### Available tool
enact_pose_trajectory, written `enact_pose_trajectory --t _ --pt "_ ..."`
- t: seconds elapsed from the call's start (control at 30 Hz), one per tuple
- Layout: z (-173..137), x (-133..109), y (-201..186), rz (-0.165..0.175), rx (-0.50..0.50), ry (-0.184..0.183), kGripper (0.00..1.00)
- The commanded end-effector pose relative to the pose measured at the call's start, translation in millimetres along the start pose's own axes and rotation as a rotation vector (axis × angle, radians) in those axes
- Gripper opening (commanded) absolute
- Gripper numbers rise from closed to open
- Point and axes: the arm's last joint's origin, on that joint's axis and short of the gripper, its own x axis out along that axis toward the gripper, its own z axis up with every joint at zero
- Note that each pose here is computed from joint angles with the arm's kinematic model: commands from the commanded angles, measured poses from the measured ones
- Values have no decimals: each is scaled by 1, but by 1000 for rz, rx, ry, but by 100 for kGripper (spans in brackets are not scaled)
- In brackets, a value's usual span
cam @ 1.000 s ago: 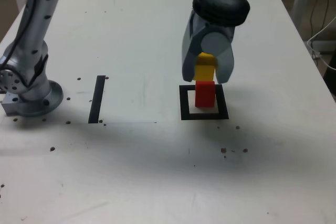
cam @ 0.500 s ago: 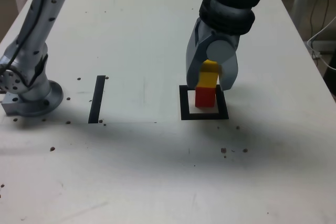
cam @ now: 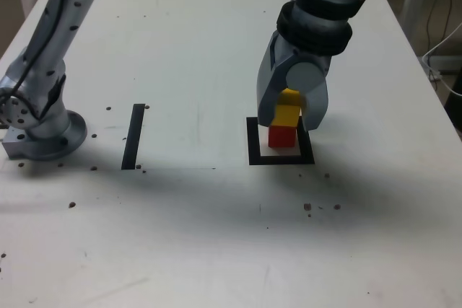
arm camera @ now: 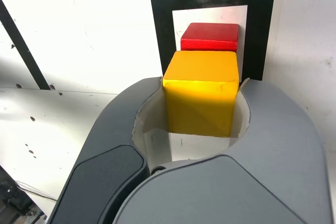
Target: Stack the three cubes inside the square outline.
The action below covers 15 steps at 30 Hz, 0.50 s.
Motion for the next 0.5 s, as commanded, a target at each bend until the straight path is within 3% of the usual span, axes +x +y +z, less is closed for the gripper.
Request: enact_pose_trajectory --t 0.0,0.23,0.33,0.47 --pt "1 3 1 -2 -1 17 28" --pt "3 7 3 -4 -1 23 30" --pt "3 9 4 -6 2 26 47" --pt "4 12 6 -10 7 28 80"
